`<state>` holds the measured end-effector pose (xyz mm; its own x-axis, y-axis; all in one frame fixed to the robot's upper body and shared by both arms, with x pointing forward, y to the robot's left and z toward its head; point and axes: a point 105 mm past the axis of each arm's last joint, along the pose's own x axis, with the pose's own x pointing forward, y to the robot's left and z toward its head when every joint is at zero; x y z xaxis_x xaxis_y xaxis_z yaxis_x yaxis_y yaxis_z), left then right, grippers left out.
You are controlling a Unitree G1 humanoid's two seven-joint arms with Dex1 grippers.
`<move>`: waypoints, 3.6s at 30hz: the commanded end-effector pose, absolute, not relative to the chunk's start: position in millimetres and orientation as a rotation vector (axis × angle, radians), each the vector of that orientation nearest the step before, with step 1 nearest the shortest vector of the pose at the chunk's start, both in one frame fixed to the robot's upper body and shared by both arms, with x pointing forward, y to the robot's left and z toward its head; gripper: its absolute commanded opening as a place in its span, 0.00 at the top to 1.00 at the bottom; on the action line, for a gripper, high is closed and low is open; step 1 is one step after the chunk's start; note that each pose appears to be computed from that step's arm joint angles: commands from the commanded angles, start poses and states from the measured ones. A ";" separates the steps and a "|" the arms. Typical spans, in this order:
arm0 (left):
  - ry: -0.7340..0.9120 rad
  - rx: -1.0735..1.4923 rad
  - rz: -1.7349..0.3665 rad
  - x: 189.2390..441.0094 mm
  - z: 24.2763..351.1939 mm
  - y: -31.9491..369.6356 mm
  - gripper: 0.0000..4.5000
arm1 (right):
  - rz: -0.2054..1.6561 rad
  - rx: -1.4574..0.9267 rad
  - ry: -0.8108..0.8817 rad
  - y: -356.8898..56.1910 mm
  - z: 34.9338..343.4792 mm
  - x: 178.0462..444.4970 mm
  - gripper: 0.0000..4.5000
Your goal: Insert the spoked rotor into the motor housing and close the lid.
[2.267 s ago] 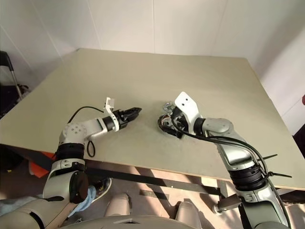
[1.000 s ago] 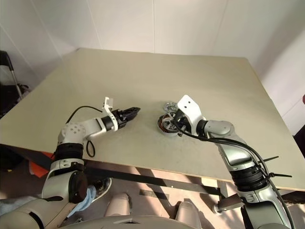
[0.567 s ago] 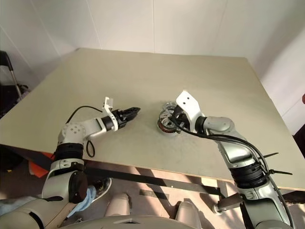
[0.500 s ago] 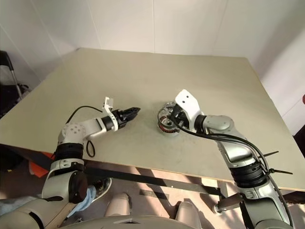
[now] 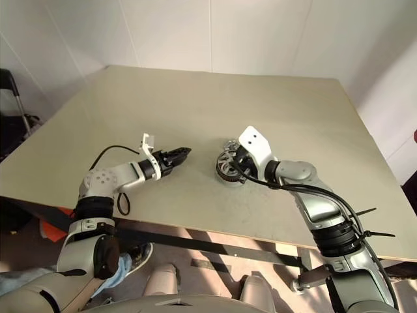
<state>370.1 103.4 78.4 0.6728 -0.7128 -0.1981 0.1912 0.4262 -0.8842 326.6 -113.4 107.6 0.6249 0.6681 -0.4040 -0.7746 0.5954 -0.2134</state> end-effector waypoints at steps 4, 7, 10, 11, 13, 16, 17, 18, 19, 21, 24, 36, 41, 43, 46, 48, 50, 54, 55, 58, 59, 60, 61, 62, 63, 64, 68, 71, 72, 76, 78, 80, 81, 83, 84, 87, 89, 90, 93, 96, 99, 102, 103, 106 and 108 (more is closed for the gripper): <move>0.564 -0.952 -0.640 373.3 93.9 104.7 0.47 | 0.836 -0.404 0.269 -113.1 111.2 331.1 0.94; 0.563 -0.950 -0.636 373.6 94.0 105.9 0.47 | 0.833 -0.383 0.294 -113.5 107.8 332.0 0.94; 0.562 -0.949 -0.635 373.8 94.1 106.3 0.47 | 0.798 -0.393 0.292 -116.8 108.3 337.2 0.78; 0.563 -0.948 -0.635 373.8 94.0 106.4 0.47 | 0.793 -0.394 0.269 -116.5 113.3 338.7 0.72; 0.563 -0.948 -0.634 373.7 93.7 106.5 0.47 | 0.819 -0.376 0.207 -111.9 129.5 337.5 0.65; 0.565 -0.947 -0.633 373.5 93.0 106.4 0.47 | 0.837 -0.383 0.161 -109.5 143.0 335.9 0.65; 0.565 -0.947 -0.633 373.5 93.0 106.4 0.47 | 0.841 -0.384 0.144 -109.0 148.5 335.6 0.65; 0.565 -0.947 -0.634 373.6 93.3 106.2 0.47 | 0.845 -0.382 0.123 -108.1 155.2 335.4 0.65; 0.564 -0.946 -0.636 373.8 93.7 105.9 0.47 | 0.849 -0.377 0.104 -107.0 160.8 335.0 0.65; 0.563 -0.944 -0.638 374.2 94.1 105.3 0.47 | 0.855 -0.371 0.084 -105.6 165.9 334.7 0.65; 0.561 -0.941 -0.641 374.7 94.6 104.9 0.47 | 0.825 -0.372 0.105 -110.0 158.5 341.3 0.65; 0.580 -0.917 -0.629 371.7 86.2 104.5 0.47 | 0.492 0.012 0.405 -164.0 123.1 383.9 0.65; 0.585 -0.902 -0.632 371.4 84.6 102.9 0.47 | 0.604 -0.110 0.349 -161.2 136.2 363.0 0.65; 0.586 -0.897 -0.630 372.1 84.1 102.9 0.47 | 0.656 -0.321 0.316 -163.3 135.2 349.1 0.65; 0.588 -0.889 -0.635 372.5 83.7 102.3 0.47 | 0.743 -0.682 0.247 -172.5 139.0 332.9 0.65; 0.591 -0.885 -0.637 373.3 82.9 101.8 0.47 | 0.822 -0.806 0.214 -174.9 153.2 326.8 0.65; 0.593 -0.883 -0.639 374.6 82.3 100.8 0.47 | 0.874 -0.921 0.200 -176.5 160.7 325.9 0.65; 0.599 -0.865 -0.652 375.9 81.4 96.6 0.47 | 1.039 -1.139 0.192 -167.4 158.2 322.4 0.65; 0.598 -0.863 -0.652 376.2 81.3 96.5 0.47 | 1.082 -1.160 0.178 -161.9 158.8 321.8 0.65; 0.589 -0.864 -0.649 376.2 81.6 97.9 0.47 | 1.204 -1.189 0.167 -148.0 152.4 316.6 0.65; 0.585 -0.865 -0.646 376.1 81.6 99.4 0.47 | 1.245 -1.193 0.174 -144.8 147.4 313.7 0.65; 0.582 -0.864 -0.643 375.7 81.4 100.1 0.47 | 1.278 -1.190 0.183 -143.0 142.7 311.1 0.65; 0.577 -0.865 -0.640 375.4 81.8 101.5 0.47 | 1.312 -1.182 0.201 -141.7 135.6 308.9 0.65; 0.568 -0.868 -0.635 375.2 82.6 103.2 0.47 | 1.334 -1.198 0.216 -141.8 128.8 308.8 0.65; 0.562 -0.869 -0.632 375.0 83.2 104.2 0.47 | 1.346 -1.212 0.225 -142.2 124.5 308.9 0.65; 0.557 -0.872 -0.627 374.5 83.4 105.6 0.47 | 1.362 -1.214 0.228 -141.4 122.1 308.6 0.65; 0.557 -0.881 -0.613 369.6 79.2 107.8 0.47 | 1.413 -1.188 0.215 -132.7 121.3 308.2 0.65; 0.558 -0.883 -0.609 367.0 77.3 107.1 0.47 | 1.409 -1.194 0.225 -131.5 115.9 315.8 0.65; 0.559 -0.884 -0.608 366.4 77.1 106.6 0.47 | 1.403 -1.197 0.228 -131.3 114.7 319.0 0.65; 0.563 -0.883 -0.610 363.9 76.2 103.5 0.47 | 1.389 -1.193 0.226 -128.9 112.8 327.4 0.65; 0.564 -0.882 -0.610 363.2 76.1 103.4 0.47 | 1.397 -1.170 0.234 -126.5 109.5 328.7 0.65; 0.565 -0.881 -0.608 363.4 76.3 103.8 0.47 | 1.397 -1.181 0.247 -126.8 102.8 330.4 0.65; 0.564 -0.879 -0.607 363.6 76.9 104.3 0.47 | 1.400 -1.186 0.253 -127.3 99.4 330.4 0.65; 0.563 -0.876 -0.606 363.9 77.8 105.5 0.47 | 1.404 -1.187 0.259 -128.0 95.7 329.8 0.65; 0.562 -0.875 -0.605 364.0 78.0 106.1 0.47 | 1.406 -1.184 0.262 -128.3 94.9 329.5 0.65; 0.562 -0.874 -0.601 364.0 77.9 107.6 0.47 | 1.408 -1.185 0.275 -131.4 92.2 328.7 0.65; 0.564 -0.875 -0.600 363.6 77.2 107.6 0.47 | 1.394 -1.198 0.290 -136.2 89.8 330.5 0.65; 0.566 -0.875 -0.599 363.4 76.7 107.3 0.47 | 1.385 -1.205 0.294 -138.7 89.5 331.8 0.65; 0.571 -0.877 -0.600 362.7 75.0 105.3 0.47 | 1.370 -1.209 0.294 -143.2 92.9 333.9 0.65; 0.576 -0.879 -0.604 362.1 73.9 102.3 0.47 | 1.359 -1.202 0.281 -143.8 99.5 335.3 0.65; 0.577 -0.886 -0.611 362.2 74.5 99.5 0.47 | 1.353 -1.201 0.288 -145.9 99.2 335.9 0.65; 0.573 -0.888 -0.613 363.1 76.0 98.7 0.47 | 1.361 -1.199 0.306 -147.5 93.3 333.5 0.65; 0.572 -0.888 -0.613 363.4 76.4 99.0 0.47 | 1.365 -1.200 0.308 -147.2 91.5 332.5 0.65; 0.568 -0.887 -0.605 364.5 76.7 101.7 0.47 | 1.383 -1.201 0.305 -143.1 88.8 328.9 0.65; 0.567 -0.887 -0.601 364.4 76.4 103.9 0.47 | 1.393 -1.204 0.302 -139.6 88.1 327.8 0.70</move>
<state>359.5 101.2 62.0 0.6818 -0.6895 -0.2444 0.2036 0.4997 -0.8420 329.6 -142.0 84.9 0.2496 0.5776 -0.7772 -0.8578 -0.2405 -0.4542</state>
